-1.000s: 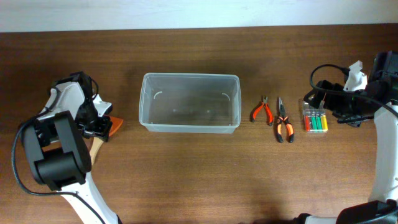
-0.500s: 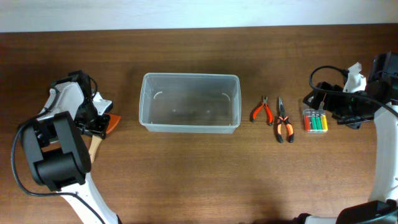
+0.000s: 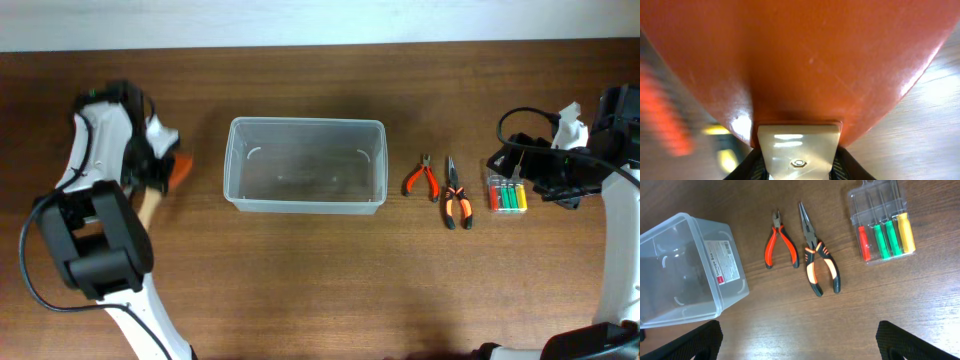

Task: Pack container
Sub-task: 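Carry the scraper into the clear box and release it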

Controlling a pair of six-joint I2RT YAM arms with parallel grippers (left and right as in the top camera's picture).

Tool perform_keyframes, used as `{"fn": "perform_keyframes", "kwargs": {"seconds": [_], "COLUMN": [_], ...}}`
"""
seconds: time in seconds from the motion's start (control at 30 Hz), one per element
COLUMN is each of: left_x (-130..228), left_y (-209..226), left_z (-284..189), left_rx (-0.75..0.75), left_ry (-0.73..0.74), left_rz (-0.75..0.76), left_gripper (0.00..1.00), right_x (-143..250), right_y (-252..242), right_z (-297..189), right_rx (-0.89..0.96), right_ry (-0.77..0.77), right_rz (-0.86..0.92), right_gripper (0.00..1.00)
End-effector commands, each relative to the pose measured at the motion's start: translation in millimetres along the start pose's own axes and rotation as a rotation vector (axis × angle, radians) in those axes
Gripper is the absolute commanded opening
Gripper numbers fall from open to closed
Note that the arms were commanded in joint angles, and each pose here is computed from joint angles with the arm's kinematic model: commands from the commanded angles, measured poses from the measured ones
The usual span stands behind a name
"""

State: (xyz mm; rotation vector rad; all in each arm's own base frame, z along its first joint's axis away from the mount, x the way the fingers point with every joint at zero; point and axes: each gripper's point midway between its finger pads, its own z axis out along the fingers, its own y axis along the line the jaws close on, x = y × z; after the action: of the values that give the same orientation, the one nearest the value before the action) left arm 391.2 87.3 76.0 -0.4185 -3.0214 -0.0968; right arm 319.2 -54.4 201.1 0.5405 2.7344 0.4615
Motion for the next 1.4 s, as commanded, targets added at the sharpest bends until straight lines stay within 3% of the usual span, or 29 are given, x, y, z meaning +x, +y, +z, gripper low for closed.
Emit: {"fn": "perform_keyframes", "kwargs": {"seconds": [0.0,0.1,0.2,0.37,0.53,0.67,0.83,1.07,1.1,1.13,1.2,1.37], "left_x": [-42.6,-72.2,-100.2,-110.4,-107.1,-103.1,-108.5,-122.6,-122.9,-123.1,-124.1,-126.1], "left_y": [-10.7,-36.4,-94.1,-185.2,-249.4,-263.5,-237.8,-229.0,-229.2,-229.8,-232.8,-224.7], "left_z": [-68.3,-128.9,-181.7,-201.8,-160.8,-107.3,-40.3,1.4,1.4,-0.3,-8.9,-54.5], "left_rx": [-0.062,-0.111,-0.08,-0.082,-0.059,-0.024,-0.101,-0.101,-0.101,-0.103,-0.107,-0.132], "left_ry": [-0.181,-0.333,-0.518,-0.59,-0.489,-0.353,-0.15,-0.103,-0.104,-0.108,-0.13,-0.232], "left_rz": [0.045,0.152,0.373,0.767,1.077,1.221,1.247,1.231,1.229,1.219,1.139,0.772], "left_gripper": [0.02,0.02,0.02,0.02,0.02,0.02,0.02,0.02,0.06,0.19,0.99,0.99], "right_x": [-3.7,-2.4,-2.0,0.4,0.9,2.4,2.5,4.1,4.2,4.2,4.1,4.1], "right_y": [2.9,2.8,2.8,2.6,2.6,2.4,2.5,2.3,2.3,2.3,2.4,2.4], "right_z": [-4.4,-4.4,-4.4,-4.3,-4.4,-4.4,-4.4,-4.4,-4.4,-4.4,-4.4,-4.4], "right_rx": [-0.016,-0.016,-0.016,-0.015,-0.015,-0.014,-0.014,-0.013,-0.013,-0.013,-0.014,-0.014], "right_ry": [-0.011,-0.006,-0.005,0.005,0.007,0.013,0.013,0.02,0.02,0.02,0.02,0.02], "right_rz": [0.008,0.01,0.011,0.015,0.015,0.018,0.018,0.021,0.021,0.021,0.021,0.021], "right_gripper": [0.98,0.99,0.98,0.98,0.98,0.98,0.98,0.98,0.99,0.99,0.99,0.98]}}
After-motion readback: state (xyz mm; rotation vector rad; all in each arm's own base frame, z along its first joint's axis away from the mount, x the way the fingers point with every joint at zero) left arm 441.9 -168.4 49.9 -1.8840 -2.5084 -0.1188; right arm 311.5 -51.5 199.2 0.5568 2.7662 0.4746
